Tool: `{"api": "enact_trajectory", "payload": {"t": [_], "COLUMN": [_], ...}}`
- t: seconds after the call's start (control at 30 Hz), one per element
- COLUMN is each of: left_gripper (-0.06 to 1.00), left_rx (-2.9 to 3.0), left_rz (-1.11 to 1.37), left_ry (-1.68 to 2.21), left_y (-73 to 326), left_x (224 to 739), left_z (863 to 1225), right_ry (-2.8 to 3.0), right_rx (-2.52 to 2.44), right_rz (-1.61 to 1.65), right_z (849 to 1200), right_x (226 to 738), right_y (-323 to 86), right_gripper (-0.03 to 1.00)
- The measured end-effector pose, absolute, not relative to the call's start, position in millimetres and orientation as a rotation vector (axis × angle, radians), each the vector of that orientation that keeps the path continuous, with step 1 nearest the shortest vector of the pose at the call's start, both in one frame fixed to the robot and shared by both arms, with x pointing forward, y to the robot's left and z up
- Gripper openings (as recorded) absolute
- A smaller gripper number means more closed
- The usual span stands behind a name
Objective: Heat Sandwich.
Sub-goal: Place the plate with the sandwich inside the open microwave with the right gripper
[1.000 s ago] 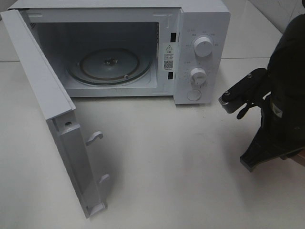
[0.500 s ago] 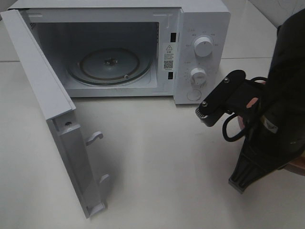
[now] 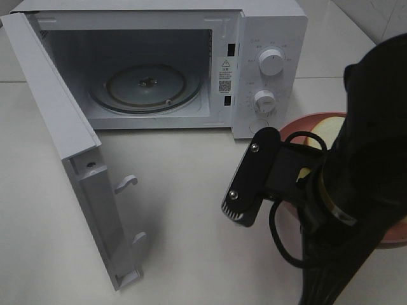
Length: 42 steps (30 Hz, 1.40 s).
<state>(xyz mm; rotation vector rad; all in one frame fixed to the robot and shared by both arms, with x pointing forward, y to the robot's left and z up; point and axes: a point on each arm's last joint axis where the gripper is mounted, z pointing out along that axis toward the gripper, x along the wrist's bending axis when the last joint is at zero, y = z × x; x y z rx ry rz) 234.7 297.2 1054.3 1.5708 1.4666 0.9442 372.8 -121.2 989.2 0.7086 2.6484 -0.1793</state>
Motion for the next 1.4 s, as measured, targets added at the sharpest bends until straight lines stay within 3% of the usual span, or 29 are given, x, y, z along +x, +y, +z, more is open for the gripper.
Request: {"api": "enact_trajectory", "payload": {"t": [0.6,1.4], "left_gripper": [0.99,0.99], "left_rx": [1.571,1.571], "left_rz": [0.944,0.944], "left_ry": [1.467,1.467], "left_y": [297.2,297.2], "left_x": [234.7,234.7], "left_z": [1054.3,1054.3], "right_ry": [2.748,2.707], "right_rx": [-0.042,-0.530], "right_rz": [-0.121,0.038], "right_z": [988.7,988.2], "right_x": [373.4,411.2], "right_y": [-106.6,-115.6], "right_gripper": [0.04,0.04]}}
